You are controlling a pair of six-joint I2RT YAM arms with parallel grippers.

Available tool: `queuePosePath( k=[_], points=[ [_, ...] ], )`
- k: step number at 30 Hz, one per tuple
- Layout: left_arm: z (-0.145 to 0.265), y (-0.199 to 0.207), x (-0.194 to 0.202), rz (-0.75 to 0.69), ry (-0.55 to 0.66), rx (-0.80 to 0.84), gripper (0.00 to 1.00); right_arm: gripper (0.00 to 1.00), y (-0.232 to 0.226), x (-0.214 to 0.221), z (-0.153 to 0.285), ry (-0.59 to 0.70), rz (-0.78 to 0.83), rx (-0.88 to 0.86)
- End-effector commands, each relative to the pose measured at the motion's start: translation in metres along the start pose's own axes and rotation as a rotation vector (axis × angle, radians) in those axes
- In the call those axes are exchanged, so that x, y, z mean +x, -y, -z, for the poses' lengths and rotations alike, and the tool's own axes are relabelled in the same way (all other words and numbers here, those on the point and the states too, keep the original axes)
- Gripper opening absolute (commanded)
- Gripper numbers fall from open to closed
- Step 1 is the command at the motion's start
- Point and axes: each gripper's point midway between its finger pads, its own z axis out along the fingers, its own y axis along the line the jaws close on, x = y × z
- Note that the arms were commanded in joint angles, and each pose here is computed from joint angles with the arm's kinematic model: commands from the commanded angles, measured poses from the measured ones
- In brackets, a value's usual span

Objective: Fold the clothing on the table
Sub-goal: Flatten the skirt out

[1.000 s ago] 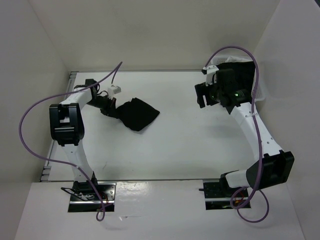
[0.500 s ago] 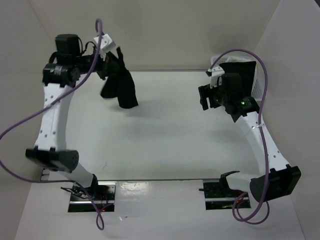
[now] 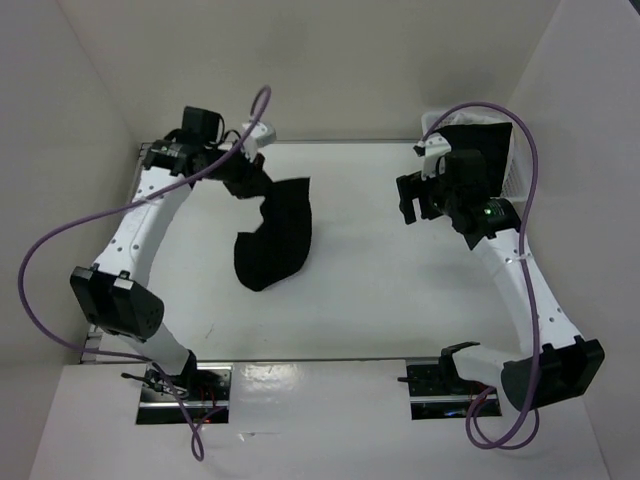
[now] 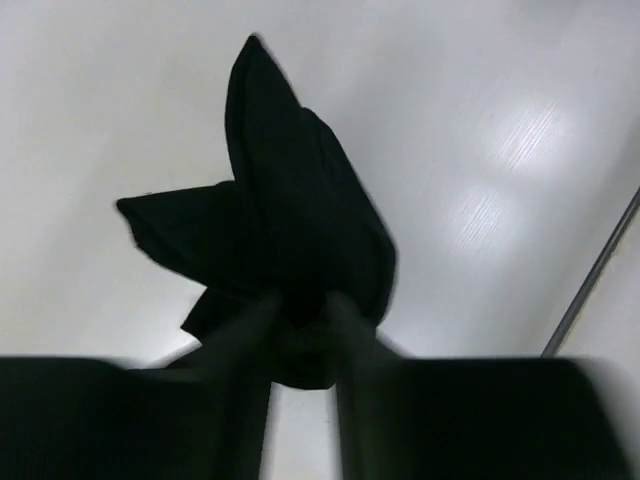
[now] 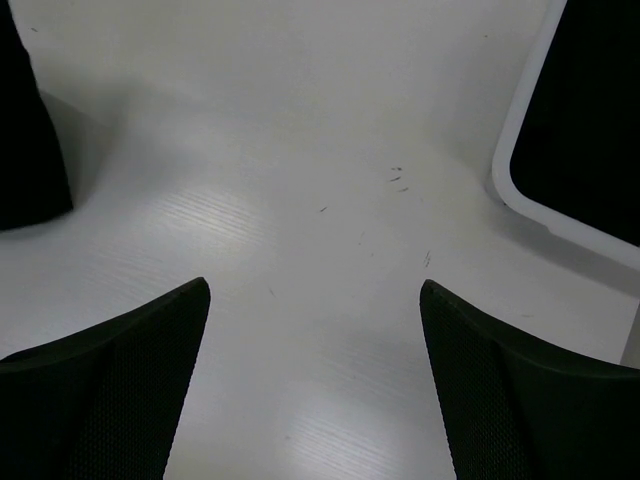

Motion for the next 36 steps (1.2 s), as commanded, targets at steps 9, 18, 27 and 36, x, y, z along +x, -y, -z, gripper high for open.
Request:
queuePosePath(
  k=[9,18,27,36],
  points=[
    [0.068,-0.081,0.051,0.155,0.048,-0.507,0.86,0.9,-0.011,-0.006,-0.012,0.016,-0.001,-0.056],
    [0.023,-0.047,0.135,0.413,-0.095,-0.189,0.86,0.91,-0.106,0.032,-0.092,-0.233,0.162,-0.201],
    [-0.012,-0.02,0.178,0.426,-0.171,0.042,0.8,0.91,-0.145,0.036,-0.151,-0.285,0.162,-0.307],
    [-0.062,-0.033,0.23,0.511,-0.386,-0.03,0.71,0.91,-0.163,0.048,-0.184,-0.319,0.172,-0.288]
  ],
)
